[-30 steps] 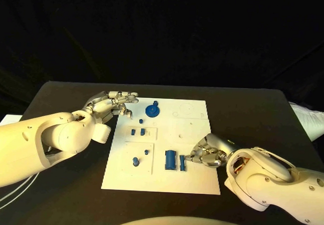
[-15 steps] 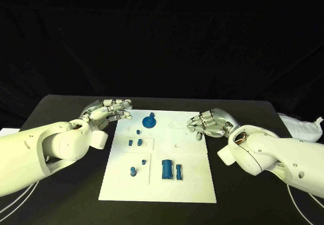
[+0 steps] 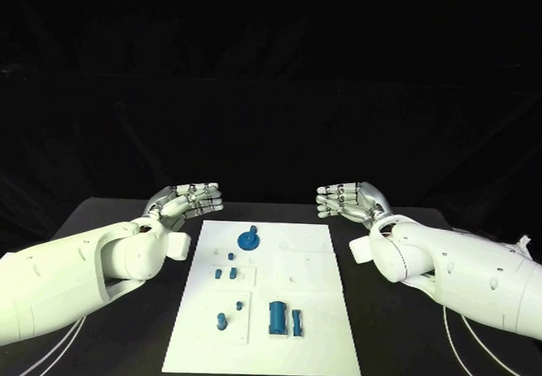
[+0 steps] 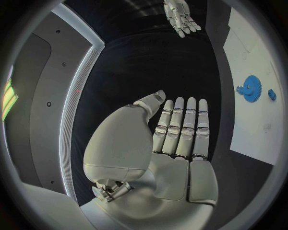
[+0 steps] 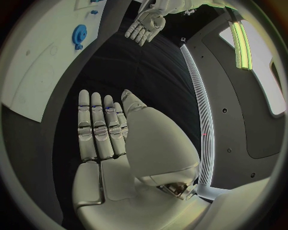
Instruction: Assemble the parts on the task board
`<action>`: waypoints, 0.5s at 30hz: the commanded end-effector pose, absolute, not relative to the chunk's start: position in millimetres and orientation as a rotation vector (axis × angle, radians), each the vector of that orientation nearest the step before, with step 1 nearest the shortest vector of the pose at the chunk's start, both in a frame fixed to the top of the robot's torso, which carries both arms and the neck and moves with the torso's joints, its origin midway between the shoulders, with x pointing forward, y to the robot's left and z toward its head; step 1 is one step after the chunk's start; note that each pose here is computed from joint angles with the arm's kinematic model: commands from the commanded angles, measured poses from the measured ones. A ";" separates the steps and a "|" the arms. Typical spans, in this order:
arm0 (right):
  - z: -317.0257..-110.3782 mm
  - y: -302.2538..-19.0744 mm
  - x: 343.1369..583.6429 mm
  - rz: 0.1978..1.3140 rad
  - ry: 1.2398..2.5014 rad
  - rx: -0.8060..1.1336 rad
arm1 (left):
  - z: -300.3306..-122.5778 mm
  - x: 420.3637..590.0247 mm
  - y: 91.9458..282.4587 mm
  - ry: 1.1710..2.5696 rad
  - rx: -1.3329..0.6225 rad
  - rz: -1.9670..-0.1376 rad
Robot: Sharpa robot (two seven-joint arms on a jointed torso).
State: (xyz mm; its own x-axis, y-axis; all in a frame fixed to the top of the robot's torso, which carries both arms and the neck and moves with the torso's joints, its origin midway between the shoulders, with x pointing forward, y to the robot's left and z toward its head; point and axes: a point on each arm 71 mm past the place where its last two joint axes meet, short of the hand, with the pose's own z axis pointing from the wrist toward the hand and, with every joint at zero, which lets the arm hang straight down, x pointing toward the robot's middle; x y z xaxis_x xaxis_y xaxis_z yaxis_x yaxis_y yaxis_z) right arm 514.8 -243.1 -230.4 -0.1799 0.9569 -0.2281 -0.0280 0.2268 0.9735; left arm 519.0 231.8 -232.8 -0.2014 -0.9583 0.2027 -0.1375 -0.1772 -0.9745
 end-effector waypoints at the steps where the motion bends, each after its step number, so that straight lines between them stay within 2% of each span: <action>1: -234.2 -241.4 520.4 1.250 1.404 0.949 | -235.1 522.6 229.3 1.323 -1.294 -1.448; 9: -253.2 -239.5 523.6 1.255 1.420 0.967 | -243.0 526.9 220.5 1.320 -1.280 -1.443; 10: -252.5 -242.8 524.0 1.186 1.424 0.977 | -244.6 526.1 221.2 1.346 -1.319 -1.436; 15: -250.1 -238.4 520.3 1.196 1.403 0.993 | -244.1 522.7 219.2 1.339 -1.314 -1.422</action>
State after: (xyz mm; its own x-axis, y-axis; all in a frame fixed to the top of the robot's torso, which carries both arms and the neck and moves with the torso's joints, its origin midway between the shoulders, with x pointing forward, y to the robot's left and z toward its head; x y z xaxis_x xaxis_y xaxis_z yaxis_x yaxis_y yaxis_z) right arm 521.3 -239.6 -251.6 -0.1789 0.9666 -0.1836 -0.0127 0.1844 0.9828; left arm 523.9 222.1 -245.0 -0.1801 -0.9670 0.1801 -0.1226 -0.1595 -0.9795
